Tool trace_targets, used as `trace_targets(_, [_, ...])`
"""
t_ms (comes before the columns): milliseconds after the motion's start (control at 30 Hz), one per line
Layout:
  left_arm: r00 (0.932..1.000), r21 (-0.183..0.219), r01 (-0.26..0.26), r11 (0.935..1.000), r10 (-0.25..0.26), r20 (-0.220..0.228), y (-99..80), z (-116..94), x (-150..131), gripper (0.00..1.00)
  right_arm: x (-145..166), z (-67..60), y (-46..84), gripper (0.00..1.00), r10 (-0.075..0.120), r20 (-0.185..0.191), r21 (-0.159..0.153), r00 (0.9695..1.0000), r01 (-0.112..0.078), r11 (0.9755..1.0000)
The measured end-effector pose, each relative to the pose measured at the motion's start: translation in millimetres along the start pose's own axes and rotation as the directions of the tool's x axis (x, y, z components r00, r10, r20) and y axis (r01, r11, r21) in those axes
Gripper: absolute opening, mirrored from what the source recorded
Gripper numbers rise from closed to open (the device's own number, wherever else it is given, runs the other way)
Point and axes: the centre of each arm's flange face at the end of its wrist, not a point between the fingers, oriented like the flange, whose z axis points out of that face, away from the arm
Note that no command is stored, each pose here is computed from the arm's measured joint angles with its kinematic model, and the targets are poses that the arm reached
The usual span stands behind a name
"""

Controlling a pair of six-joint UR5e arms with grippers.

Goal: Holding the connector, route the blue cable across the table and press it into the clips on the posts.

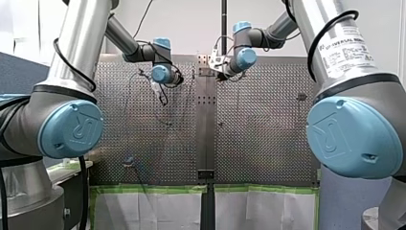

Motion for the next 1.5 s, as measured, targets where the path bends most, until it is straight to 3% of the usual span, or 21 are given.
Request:
trace_targets(167, [1.0000, 0.001, 0.000, 1.0000, 0.000, 0.005, 1.2, 6, -4, 0.00, 5, 3.2, 13.9, 0.00, 0.004, -0.011, -0.012, 0.9999, -0.004, 0.9999])
trace_targets(267, [0.9999, -0.010, -0.009, 0.9999, 0.009, -0.015, 4.5, 9, 1, 0.00, 7, 4.1, 19.6, 0.00, 0.005, -0.013, -0.015, 0.9999, -0.005, 0.9999])
trace_targets(500, [0.9984, -0.024, -0.024, 0.9994, 0.023, -0.052, 5.7, 7, 8, 0.00, 8, 4.6, 23.6, 0.00, 0.003, -0.012, -0.012, 0.9999, -0.004, 0.9999])
trace_targets(567, [0.9974, -0.032, -0.034, 0.9989, 0.032, -0.064, 4.8, 5, 8, 0.22, 8, 4.6, 24.0, 0.00, 0.002, -0.012, -0.012, 0.9999, -0.002, 0.9999])
trace_targets(600, [0.9969, -0.037, -0.041, 0.9985, 0.038, -0.069, 4.5, 4, 9, 0.22, 8, 4.6, 24.1, 0.00, 0.001, -0.012, -0.012, 0.9999, -0.001, 0.9999])
trace_targets(667, [0.9954, -0.053, -0.058, 0.9969, 0.054, -0.079, 3.7, 1, 8, 0.79, 8, 4.6, 24.4, 0.00, 0.000, -0.012, -0.012, 0.9999, 0.000, 0.9999])
trace_targets(700, [0.9947, -0.060, -0.066, 0.9961, 0.061, -0.083, 3.1, -1, 7, 0.79, 8, 4.7, 24.4, 0.00, 0.000, -0.013, -0.012, 0.9999, 0.000, 0.9999])
trace_targets(733, [0.9940, -0.066, -0.074, 0.9951, 0.068, -0.086, 2.2, -3, 6, 1.00, 8, 4.7, 24.5, 0.00, 0.000, -0.013, -0.012, 0.9999, 0.000, 0.9999])
trace_targets(900, [0.9884, -0.109, -0.122, 0.9865, 0.111, -0.103, -2.3, -15, -4, 1.00, 9, 4.9, 25.2, 0.00, -0.001, -0.014, -0.013, 0.9999, 0.001, 0.9999])
trace_targets(1033, [0.9863, -0.127, -0.129, 0.9834, 0.114, -0.119, -8.6, -29, -12, 1.00, 10, 5.1, 26.1, 0.00, -0.002, -0.016, -0.014, 0.9999, 0.001, 0.9999])
trace_targets(1233, [0.9794, -0.092, -0.128, 0.9874, 0.112, -0.168, -25.2, -55, -13, 1.00, 12, 5.4, 28.6, 0.00, -0.003, -0.019, -0.017, 0.9998, 0.002, 0.9998])
trace_targets(1500, [0.9773, -0.009, -0.101, 0.9949, 0.097, -0.188, -48.4, -93, -15, 1.00, 17, 6.0, 31.5, 0.00, -0.004, -0.029, -0.021, 0.9996, 0.004, 0.9998])
